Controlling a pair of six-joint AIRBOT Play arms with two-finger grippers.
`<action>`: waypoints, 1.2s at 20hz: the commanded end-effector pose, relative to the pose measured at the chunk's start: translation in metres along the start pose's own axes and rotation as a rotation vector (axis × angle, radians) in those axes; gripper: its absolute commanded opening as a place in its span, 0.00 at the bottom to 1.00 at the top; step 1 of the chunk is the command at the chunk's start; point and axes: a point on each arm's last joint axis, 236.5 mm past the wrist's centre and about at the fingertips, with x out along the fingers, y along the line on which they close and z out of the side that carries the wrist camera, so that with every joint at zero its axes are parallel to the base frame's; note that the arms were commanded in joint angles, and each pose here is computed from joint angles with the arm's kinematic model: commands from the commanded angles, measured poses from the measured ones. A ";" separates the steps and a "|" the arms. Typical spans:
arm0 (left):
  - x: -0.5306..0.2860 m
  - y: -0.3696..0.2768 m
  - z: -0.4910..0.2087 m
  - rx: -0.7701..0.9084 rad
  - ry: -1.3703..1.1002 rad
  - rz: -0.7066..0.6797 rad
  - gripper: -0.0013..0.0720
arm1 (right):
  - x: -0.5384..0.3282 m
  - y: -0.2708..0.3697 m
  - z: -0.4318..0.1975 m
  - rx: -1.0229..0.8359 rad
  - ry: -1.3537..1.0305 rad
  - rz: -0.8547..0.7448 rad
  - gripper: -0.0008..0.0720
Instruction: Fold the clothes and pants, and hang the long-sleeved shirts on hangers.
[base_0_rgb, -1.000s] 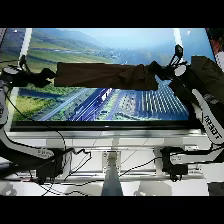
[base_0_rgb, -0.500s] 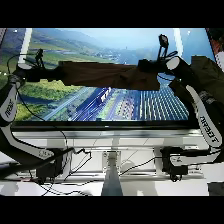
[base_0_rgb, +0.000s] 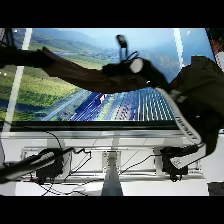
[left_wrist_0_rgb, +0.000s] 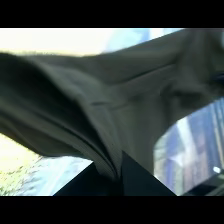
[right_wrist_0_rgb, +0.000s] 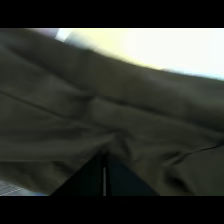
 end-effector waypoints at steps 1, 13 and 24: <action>-0.053 -0.042 0.004 0.102 -0.081 0.029 0.04 | 0.053 0.090 -0.057 0.029 0.137 0.142 0.04; 0.026 -0.060 -0.013 0.091 0.084 -0.115 0.04 | 0.008 -0.046 -0.043 -0.176 0.332 -0.179 0.03; 0.264 -0.208 -0.022 0.117 -0.057 -0.260 0.99 | -0.166 -0.274 -0.005 0.258 0.251 -0.187 0.76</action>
